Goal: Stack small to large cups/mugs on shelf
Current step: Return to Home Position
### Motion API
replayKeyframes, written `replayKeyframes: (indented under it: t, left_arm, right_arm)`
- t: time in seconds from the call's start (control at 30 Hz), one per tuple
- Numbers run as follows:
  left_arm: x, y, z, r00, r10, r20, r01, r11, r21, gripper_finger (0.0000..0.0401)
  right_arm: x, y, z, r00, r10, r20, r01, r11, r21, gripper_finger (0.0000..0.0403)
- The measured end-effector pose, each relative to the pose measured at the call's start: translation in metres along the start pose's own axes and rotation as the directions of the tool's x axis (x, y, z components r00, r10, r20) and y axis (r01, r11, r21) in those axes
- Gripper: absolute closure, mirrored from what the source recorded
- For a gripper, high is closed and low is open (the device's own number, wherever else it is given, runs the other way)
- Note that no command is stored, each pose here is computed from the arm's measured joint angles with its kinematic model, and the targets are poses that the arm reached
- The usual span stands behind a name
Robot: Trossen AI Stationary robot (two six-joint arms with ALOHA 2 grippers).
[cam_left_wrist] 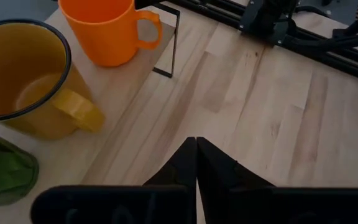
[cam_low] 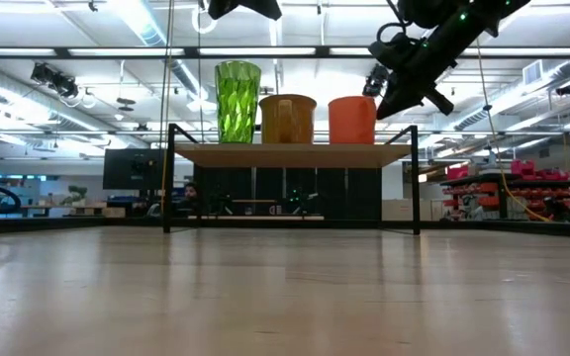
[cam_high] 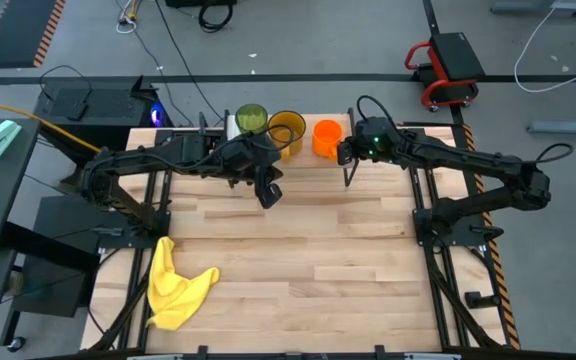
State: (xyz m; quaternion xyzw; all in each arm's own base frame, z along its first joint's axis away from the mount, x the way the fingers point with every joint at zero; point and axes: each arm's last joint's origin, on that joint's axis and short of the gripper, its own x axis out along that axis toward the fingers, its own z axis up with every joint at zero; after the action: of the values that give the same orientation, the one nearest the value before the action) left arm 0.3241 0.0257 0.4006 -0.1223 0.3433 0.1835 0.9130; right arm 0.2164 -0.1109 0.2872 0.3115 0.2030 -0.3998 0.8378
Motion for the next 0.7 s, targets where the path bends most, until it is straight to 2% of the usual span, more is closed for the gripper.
replayKeyframes:
  t: [0.13,0.4,0.7]
  left_arm:
    - [0.0,0.001,-0.001,1.0,0.015,-0.004,-0.015,1.0,0.002,0.0387]
    - [0.001,0.015,-0.004,0.99,0.131,-0.05,-0.131,0.991,-0.005,0.0372]
    - [-0.004,0.031,-0.001,0.985,0.164,-0.049,-0.167,0.984,-0.068,0.0388]
  right_arm:
    - [-0.007,0.0,0.002,1.0,0.017,0.016,-0.017,1.0,0.002,0.0401]
    - [-0.039,0.006,0.003,0.991,0.114,0.075,-0.114,0.993,-0.007,0.0402]
    - [-0.06,0.01,0.0,0.977,0.188,0.102,-0.188,0.982,-0.011,0.04]
